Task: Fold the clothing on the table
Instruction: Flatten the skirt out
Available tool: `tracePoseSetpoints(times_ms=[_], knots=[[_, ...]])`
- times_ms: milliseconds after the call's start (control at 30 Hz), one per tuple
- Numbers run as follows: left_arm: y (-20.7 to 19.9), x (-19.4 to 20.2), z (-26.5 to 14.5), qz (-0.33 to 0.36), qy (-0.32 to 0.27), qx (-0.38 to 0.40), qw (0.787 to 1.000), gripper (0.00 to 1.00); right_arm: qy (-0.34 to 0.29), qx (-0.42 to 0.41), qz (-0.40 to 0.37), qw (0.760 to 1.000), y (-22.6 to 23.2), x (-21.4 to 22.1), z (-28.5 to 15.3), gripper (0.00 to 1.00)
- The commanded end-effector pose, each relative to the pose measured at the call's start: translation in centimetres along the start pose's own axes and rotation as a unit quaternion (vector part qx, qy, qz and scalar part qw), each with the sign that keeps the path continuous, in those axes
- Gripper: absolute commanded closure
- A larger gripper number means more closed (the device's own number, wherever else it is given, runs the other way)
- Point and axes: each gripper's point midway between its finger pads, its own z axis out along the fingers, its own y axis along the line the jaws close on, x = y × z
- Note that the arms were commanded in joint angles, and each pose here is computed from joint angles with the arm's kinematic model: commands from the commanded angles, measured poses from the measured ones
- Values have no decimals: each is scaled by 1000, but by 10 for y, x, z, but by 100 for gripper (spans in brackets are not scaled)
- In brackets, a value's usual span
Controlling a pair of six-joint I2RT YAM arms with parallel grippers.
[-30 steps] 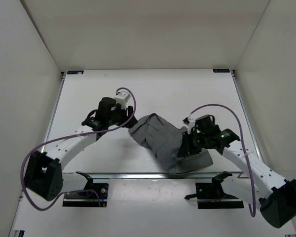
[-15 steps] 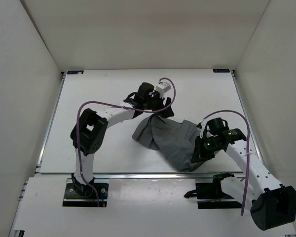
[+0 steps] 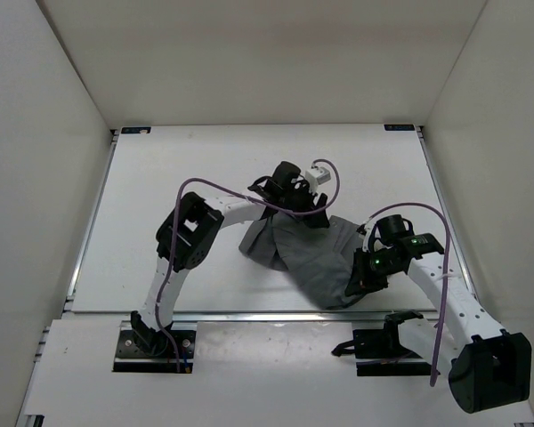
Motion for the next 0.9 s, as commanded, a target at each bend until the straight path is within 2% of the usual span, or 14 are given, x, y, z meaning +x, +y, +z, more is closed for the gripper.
tracePoseSetpoints(times_ms=[0, 133, 200, 233, 267, 300, 333, 400, 500, 567, 633, 700, 867], knots=[[-24, -15, 12, 37, -14, 36, 999, 25, -4, -12, -7, 1000, 3, -3, 2, 100], [-34, -2, 26, 35, 4, 46, 998, 25, 0, -9, -4, 1000, 0, 2, 2, 100], [-33, 6, 28, 38, 15, 41, 998, 32, -9, -11, -1, 1000, 1, -2, 1, 100], [-30, 10, 29, 38, 20, 31, 999, 42, -4, -11, -6, 1000, 0, 2, 2, 100], [-24, 14, 28, 36, 23, 19, 999, 46, -6, -7, -1, 1000, -1, 0, 1, 100], [-20, 13, 28, 40, 22, 6, 999, 56, -7, -10, -10, 1000, 0, -1, 2, 100], [-16, 16, 28, 39, 24, -8, 999, 79, -9, -11, -8, 1000, 0, -2, 2, 100], [3, 20, 21, 19, 25, -38, 999, 100, -3, -12, -8, 1000, -1, 2, 3, 100], [22, 17, -3, -19, 0, -71, 997, 100, -18, -12, -12, 1000, 0, -5, 2, 100], [38, 24, -37, -54, -24, -110, 992, 100, -15, -11, -14, 1000, -2, -6, 3, 100], [58, 11, -73, -68, -89, -155, 982, 100, -24, -10, -19, 999, -2, -12, 3, 100], [74, 11, -108, -87, -120, -195, 970, 100, -20, -18, -16, 1000, 0, -19, 8, 100], [84, 25, -158, -119, -155, -248, 949, 100, -26, -14, -29, 999, 11, -47, 15, 100]])
